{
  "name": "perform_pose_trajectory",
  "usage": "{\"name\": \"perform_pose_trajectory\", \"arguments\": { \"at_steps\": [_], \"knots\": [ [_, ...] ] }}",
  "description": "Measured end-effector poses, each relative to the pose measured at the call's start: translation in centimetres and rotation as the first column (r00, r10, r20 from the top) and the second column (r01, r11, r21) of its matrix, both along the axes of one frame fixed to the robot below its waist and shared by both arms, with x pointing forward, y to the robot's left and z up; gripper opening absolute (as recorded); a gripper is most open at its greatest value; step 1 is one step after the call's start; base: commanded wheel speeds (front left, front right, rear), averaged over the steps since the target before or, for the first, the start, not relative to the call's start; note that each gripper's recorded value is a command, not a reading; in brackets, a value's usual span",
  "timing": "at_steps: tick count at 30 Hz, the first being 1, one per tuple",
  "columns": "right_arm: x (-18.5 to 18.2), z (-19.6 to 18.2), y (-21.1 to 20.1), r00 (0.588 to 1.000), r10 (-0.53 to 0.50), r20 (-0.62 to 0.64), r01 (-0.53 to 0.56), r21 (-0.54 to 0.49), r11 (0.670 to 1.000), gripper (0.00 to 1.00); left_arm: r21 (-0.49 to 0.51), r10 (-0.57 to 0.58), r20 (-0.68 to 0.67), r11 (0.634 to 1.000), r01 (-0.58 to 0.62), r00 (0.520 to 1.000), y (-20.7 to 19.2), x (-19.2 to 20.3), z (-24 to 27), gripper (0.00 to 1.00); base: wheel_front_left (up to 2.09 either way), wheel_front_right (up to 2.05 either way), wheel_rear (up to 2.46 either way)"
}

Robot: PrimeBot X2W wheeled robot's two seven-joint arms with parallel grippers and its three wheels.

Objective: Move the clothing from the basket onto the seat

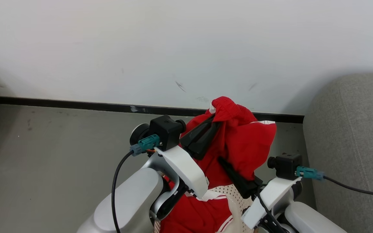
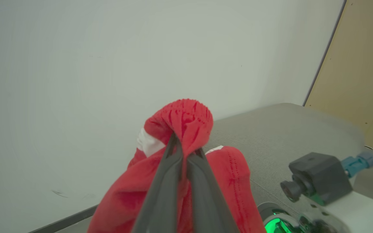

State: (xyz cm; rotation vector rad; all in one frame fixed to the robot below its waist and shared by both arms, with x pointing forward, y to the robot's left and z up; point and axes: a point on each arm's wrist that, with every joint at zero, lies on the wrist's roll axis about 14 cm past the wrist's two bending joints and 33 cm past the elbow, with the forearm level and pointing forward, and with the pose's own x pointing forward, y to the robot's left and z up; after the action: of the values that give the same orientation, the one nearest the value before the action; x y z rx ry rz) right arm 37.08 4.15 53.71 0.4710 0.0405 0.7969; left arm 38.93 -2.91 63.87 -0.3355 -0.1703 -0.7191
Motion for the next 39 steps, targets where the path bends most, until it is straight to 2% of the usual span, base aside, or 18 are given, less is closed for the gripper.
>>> {"name": "perform_pose_trajectory", "arguments": {
  "at_steps": [5,15,35,36,37,38,39],
  "knots": [
    [0.3,0.1,-0.3,1.000,-0.010,0.004,0.010,-0.002,1.000,0.00,-0.001,0.010,-0.004,1.000,-0.010,1.000,0.1,0.2,0.0,0.00,0.00,0.00,0.00],
    [2.9,1.8,-4.5,0.989,-0.139,0.050,0.138,0.018,0.990,0.00,-0.001,0.024,-0.025,1.000,-0.024,0.999,0.1,0.6,-0.6,0.00,0.00,0.00,0.00],
    [4.5,3.4,-12.0,0.931,-0.346,0.115,0.344,0.038,0.938,0.00,0.006,-0.032,-0.083,0.999,0.033,0.996,-1.8,0.4,-2.7,0.00,0.00,0.00,0.00],
    [4.5,3.4,-12.3,0.928,-0.353,0.116,0.351,0.034,0.936,0.00,0.007,-0.039,-0.083,0.999,0.039,0.996,-2.0,0.4,-2.7,0.07,0.00,0.00,0.00],
    [4.5,3.4,-12.6,0.925,-0.360,0.118,0.359,0.034,0.933,0.00,0.008,-0.044,-0.085,0.999,0.045,0.995,-2.2,0.3,-2.8,0.24,0.00,0.00,0.00],
    [4.5,3.5,-13.0,0.922,-0.369,0.120,0.367,0.035,0.929,0.00,0.008,-0.049,-0.087,0.999,0.050,0.995,-2.4,0.2,-2.9,0.33,0.00,0.00,0.00],
    [4.5,3.6,-13.3,0.918,-0.377,0.123,0.376,0.037,0.926,0.00,0.008,-0.053,-0.091,0.999,0.054,0.994,-2.5,0.2,-3.0,0.47,0.00,0.00,0.00]
  ]
}}
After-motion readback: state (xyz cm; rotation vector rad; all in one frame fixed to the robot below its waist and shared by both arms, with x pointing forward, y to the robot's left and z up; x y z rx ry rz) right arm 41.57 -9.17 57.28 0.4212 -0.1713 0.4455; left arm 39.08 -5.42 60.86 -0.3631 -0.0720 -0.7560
